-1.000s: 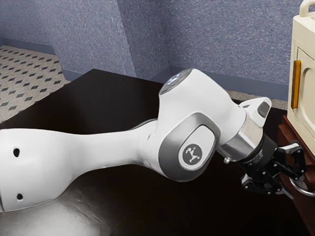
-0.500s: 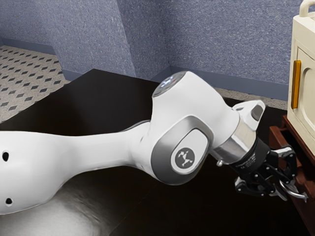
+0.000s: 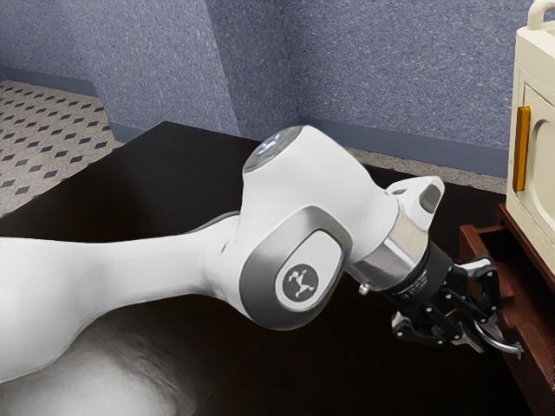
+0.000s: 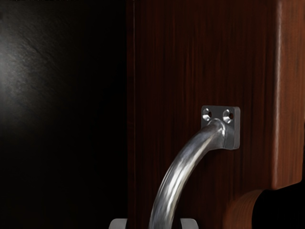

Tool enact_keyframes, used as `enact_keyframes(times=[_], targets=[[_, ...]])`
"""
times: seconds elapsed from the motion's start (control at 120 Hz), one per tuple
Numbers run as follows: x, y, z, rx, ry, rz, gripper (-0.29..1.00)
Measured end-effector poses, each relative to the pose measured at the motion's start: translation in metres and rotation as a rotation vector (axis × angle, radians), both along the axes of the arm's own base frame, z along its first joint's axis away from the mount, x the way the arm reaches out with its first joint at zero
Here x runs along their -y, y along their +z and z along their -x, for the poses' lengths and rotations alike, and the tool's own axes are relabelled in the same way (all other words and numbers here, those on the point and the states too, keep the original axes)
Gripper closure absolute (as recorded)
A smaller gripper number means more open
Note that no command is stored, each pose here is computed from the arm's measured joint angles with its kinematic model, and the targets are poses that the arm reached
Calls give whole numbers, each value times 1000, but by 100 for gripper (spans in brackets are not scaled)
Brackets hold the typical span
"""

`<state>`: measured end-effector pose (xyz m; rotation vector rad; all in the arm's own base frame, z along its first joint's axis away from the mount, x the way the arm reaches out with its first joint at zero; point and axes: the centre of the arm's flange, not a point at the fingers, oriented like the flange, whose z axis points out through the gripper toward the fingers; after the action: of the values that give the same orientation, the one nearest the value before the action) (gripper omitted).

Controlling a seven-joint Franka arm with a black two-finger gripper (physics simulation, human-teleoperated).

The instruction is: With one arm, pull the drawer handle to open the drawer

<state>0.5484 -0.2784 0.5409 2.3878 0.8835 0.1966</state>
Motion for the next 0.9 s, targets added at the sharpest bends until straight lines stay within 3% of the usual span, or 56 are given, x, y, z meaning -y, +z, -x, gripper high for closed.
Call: enact_keyframes(times=[0.9], targets=[[-23,1,24,1,33,-32,64]])
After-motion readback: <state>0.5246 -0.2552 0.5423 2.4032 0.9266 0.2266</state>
